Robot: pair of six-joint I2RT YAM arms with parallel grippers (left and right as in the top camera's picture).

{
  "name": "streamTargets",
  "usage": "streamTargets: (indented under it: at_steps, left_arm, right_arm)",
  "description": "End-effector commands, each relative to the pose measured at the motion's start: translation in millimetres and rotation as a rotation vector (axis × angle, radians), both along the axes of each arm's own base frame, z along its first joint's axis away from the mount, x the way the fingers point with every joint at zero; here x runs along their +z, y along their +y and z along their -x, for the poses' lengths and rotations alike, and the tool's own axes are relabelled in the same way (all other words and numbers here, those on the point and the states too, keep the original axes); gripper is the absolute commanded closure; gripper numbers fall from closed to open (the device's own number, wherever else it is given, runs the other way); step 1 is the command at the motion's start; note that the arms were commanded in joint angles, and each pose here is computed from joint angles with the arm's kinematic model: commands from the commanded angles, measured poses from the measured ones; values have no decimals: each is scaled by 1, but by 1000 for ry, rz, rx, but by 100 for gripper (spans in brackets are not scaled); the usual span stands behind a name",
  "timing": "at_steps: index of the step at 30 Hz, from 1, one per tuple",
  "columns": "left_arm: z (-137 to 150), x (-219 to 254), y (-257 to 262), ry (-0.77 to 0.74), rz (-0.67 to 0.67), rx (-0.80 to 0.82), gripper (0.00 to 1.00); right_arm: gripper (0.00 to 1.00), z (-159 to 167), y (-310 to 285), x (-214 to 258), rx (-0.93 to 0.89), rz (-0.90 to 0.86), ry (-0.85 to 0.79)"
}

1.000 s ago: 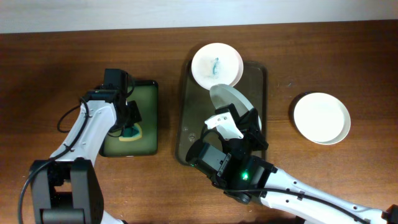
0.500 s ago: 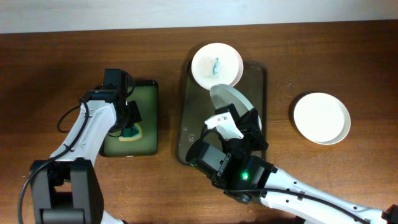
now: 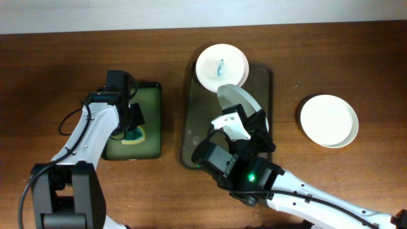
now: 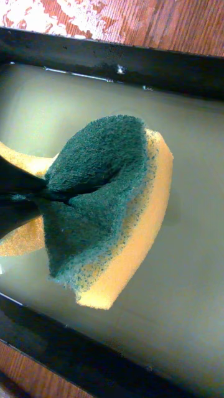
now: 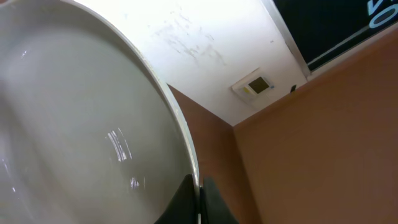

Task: Clean dirty plates on tray and stack at the side
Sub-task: 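Lift the second plate with the right gripper and stack it on the first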

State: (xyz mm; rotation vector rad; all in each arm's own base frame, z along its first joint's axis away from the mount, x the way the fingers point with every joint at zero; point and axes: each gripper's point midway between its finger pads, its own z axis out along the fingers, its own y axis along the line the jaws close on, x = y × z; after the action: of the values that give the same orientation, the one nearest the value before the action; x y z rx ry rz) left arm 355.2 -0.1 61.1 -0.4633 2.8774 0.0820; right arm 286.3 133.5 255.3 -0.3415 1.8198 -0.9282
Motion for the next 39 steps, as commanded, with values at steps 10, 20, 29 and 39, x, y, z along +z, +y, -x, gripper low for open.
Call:
streamTargets:
  at_steps: [10, 20, 29, 39]
  left_arm:
    - [0, 1, 0, -4, 5, -12, 100]
    - [0, 1, 0, -4, 4, -13, 100]
    - [0, 1, 0, -4, 5, -13, 100]
    - [1, 1, 0, -2, 5, -12, 100]
  right_arm:
    - [96, -53, -124, -107, -432, -1209, 332]
    - [96, -20, -246, -179, -906, -1517, 299]
    - [86, 1, -294, -223, -1095, -1470, 241]
    - [57, -85, -81, -78, 32, -1121, 498]
